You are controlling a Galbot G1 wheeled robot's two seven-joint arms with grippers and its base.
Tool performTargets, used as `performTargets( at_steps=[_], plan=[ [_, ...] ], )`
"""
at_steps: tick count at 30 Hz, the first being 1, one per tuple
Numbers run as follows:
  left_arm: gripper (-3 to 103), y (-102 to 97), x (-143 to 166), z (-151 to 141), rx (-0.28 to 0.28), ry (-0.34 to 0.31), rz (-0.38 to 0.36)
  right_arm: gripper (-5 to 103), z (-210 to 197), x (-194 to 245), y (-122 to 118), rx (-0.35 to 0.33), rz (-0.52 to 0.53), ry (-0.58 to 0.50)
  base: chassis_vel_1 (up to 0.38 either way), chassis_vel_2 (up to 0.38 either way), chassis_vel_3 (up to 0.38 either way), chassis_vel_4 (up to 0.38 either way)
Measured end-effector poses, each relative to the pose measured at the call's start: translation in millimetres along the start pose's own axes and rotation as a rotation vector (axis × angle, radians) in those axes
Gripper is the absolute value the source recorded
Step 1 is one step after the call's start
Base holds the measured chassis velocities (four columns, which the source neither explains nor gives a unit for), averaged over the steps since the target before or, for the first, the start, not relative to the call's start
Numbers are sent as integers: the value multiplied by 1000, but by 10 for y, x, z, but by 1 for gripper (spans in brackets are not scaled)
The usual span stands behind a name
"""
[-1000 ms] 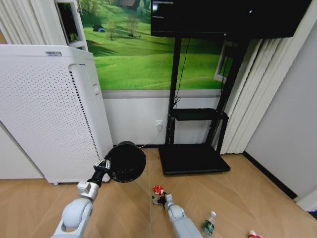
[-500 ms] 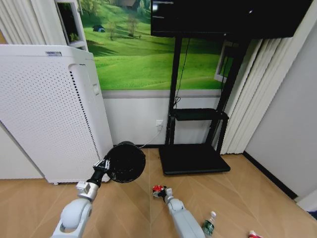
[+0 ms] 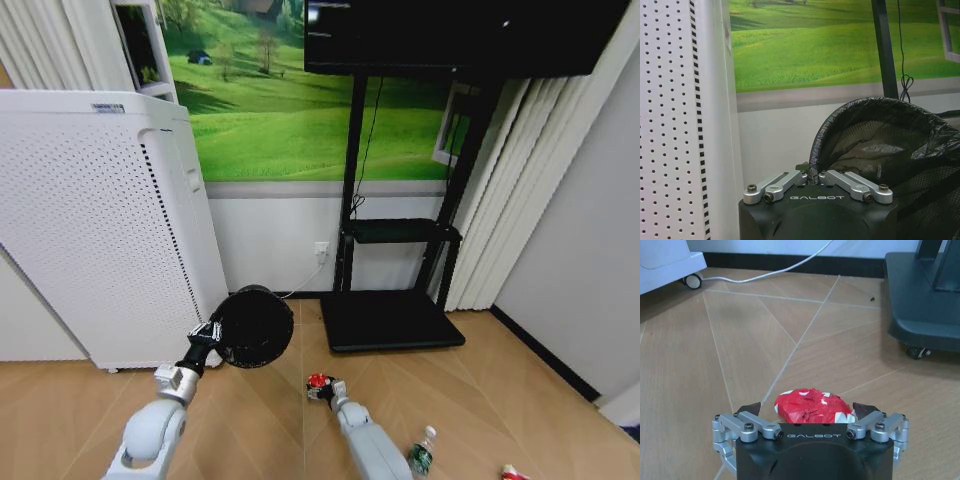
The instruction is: Pick up the trash bin and place the garbage on the floor into it.
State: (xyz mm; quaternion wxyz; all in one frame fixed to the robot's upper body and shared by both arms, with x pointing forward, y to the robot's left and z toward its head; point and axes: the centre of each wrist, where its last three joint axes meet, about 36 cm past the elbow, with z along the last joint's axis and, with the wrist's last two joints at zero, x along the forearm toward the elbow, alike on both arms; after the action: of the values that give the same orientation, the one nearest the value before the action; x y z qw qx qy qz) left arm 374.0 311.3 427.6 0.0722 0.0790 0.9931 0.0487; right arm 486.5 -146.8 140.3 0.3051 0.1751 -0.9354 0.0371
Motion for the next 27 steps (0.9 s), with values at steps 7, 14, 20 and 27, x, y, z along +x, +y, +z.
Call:
performTargets(
  at_steps=[7,14,20,27],
  plan=[
    [3,36,26,-4,-4,2,-6,100,-77,47,10,-19,36,-57,0,0,0,0],
    [3,65,36,13,-6,0,-4,100,-284,83,-97,-13,52,-81,0,0,0,0],
    [3,75,24,25,-6,-2,-2,100,-245,112,-114,-2,51,-75,0,0,0,0],
    [3,92,23,44,-7,-4,2,100,-241,132,-153,12,58,-77,0,0,0,0]
  ],
)
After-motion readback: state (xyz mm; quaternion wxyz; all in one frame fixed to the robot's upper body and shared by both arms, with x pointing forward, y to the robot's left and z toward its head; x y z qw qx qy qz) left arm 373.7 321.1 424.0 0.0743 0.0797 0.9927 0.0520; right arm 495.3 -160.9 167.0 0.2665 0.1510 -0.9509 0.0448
